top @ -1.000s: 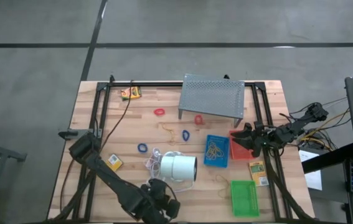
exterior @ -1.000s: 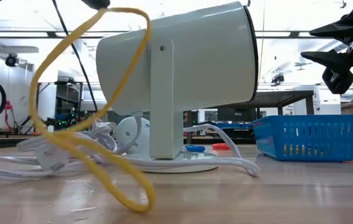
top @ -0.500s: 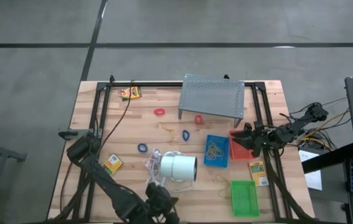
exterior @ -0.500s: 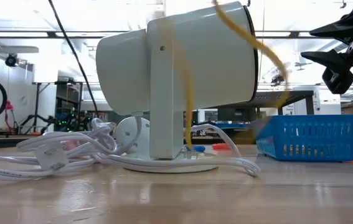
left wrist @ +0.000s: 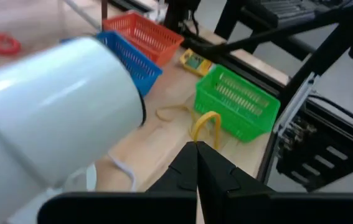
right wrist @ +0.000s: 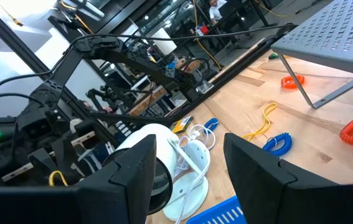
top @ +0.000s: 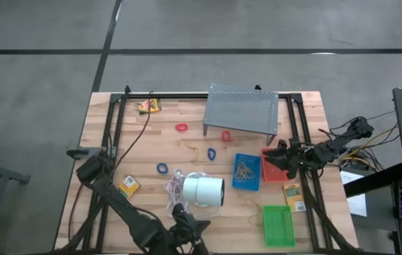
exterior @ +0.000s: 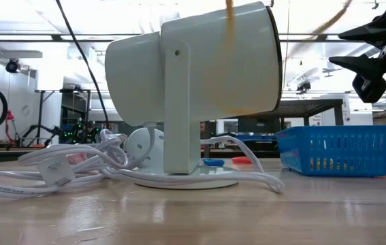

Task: Pick & Place Office Desk Supplies
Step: Put the yellow rubber band into the blue bin

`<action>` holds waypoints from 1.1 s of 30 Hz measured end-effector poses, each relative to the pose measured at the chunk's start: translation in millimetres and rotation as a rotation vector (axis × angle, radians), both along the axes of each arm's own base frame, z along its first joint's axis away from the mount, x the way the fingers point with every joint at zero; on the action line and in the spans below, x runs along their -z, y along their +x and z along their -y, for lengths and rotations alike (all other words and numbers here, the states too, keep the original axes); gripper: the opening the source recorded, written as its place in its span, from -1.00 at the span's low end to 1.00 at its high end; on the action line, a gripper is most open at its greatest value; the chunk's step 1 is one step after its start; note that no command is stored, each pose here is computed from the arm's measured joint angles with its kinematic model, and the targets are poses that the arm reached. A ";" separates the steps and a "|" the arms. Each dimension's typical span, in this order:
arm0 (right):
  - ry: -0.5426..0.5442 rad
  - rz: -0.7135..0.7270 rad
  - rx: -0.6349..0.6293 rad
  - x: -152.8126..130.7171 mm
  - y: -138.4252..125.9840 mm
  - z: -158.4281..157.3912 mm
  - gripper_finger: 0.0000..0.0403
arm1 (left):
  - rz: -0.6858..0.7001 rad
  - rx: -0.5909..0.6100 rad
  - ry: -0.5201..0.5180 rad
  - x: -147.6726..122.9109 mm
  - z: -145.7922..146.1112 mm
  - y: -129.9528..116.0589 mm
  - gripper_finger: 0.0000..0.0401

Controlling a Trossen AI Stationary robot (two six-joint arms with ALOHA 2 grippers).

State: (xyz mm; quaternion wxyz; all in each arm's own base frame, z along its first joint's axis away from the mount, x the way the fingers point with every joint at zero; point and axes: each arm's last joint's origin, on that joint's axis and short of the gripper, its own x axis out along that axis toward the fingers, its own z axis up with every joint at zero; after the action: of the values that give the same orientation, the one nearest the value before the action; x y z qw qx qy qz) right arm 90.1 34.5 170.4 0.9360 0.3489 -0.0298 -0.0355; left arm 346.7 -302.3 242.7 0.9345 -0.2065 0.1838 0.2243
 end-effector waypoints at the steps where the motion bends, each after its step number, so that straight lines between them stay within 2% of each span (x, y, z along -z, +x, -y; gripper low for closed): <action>1: 0.000 0.000 0.000 0.0 0.0 0.0 -0.08 | 0.006 -0.001 0.008 -0.7 -1.0 1.8 -1.00; 12: 0.000 0.000 0.000 0.0 0.0 0.0 -0.08 | 0.065 -0.094 0.047 -9.3 -26.1 26.4 -1.00; 24: 0.000 0.000 0.000 0.0 0.0 0.0 -0.08 | 0.053 -0.122 0.287 -62.9 -69.2 64.9 -1.00; 33: 0.000 0.000 0.000 0.0 0.0 0.0 -0.08 | 0.021 -0.118 0.274 -68.3 -99.6 80.4 -1.00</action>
State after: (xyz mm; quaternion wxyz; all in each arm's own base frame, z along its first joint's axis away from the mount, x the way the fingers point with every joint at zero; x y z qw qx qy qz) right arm 90.1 34.5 170.4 0.9361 0.3488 -0.0298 -0.0355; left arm 427.1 -202.7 311.0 0.9411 -0.0896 0.1289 0.2995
